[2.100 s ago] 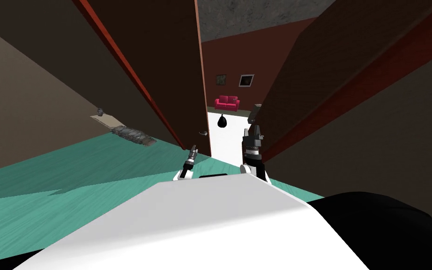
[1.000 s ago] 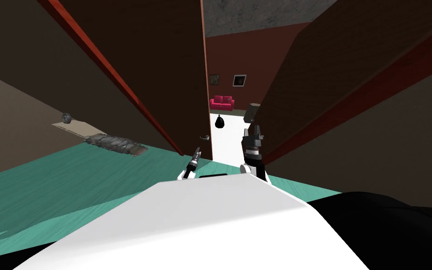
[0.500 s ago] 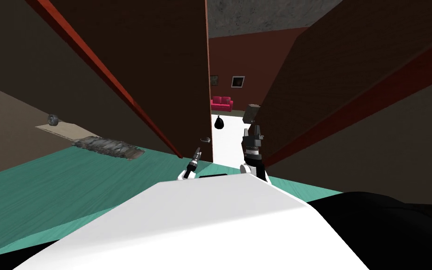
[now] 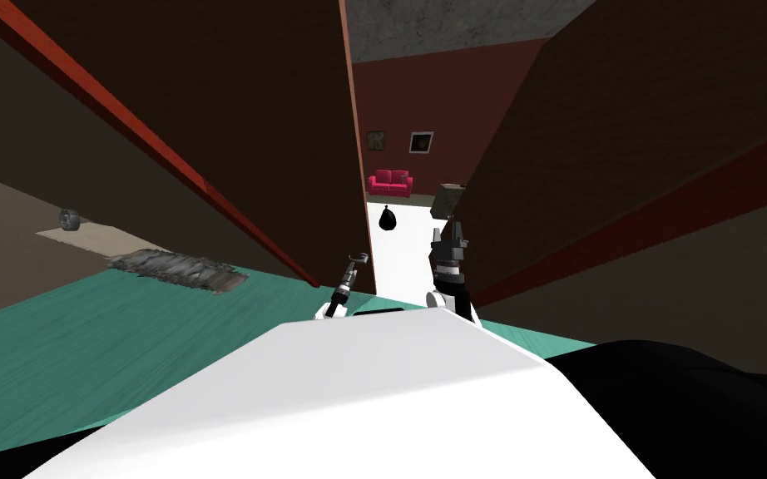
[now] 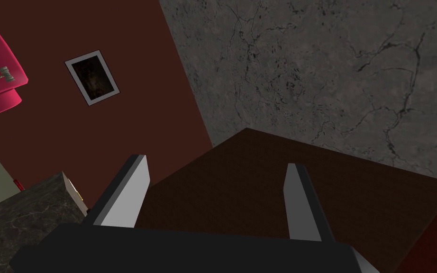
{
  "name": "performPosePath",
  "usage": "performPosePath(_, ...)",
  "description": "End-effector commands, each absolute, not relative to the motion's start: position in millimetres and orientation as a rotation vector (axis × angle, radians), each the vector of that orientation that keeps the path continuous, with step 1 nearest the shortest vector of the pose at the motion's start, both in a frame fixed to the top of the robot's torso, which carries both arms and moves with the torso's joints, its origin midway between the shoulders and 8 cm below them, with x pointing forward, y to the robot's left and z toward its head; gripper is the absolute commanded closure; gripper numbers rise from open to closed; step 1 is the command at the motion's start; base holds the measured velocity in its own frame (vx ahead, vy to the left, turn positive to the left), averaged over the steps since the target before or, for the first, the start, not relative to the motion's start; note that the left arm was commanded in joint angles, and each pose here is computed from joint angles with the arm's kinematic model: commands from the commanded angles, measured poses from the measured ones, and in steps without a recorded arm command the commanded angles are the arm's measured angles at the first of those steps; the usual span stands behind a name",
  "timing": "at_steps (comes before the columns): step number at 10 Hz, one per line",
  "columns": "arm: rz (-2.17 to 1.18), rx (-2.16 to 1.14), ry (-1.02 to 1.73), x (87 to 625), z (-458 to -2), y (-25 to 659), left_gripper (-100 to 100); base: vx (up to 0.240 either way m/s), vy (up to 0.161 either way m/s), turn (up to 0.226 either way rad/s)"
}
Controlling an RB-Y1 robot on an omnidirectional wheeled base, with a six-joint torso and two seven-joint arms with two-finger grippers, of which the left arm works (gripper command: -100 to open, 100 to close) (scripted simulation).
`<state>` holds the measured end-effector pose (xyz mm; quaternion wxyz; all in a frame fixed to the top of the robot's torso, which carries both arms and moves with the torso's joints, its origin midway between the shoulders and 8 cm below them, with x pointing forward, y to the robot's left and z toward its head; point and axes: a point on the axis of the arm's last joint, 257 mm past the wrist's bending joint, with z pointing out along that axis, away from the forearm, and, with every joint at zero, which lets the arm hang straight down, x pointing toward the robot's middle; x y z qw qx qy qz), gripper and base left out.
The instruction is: Push the door open
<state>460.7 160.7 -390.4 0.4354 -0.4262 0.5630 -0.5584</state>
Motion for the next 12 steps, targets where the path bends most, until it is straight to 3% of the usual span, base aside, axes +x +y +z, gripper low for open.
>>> performPosePath(1,-1.389,-1.065,1.397,460,-391,160,-100,0.186,-0.026,-0.023)
performPosePath(5,-1.392,-1.073,1.39,460,-391,158,-100,0.141,-0.037,-0.015)
performPosePath(6,-1.392,-1.073,1.39,460,-391,158,100,-0.01,0.004,0.003)
performPosePath(12,-1.373,-1.081,1.387,460,-394,167,100,0.008,-0.001,0.003)
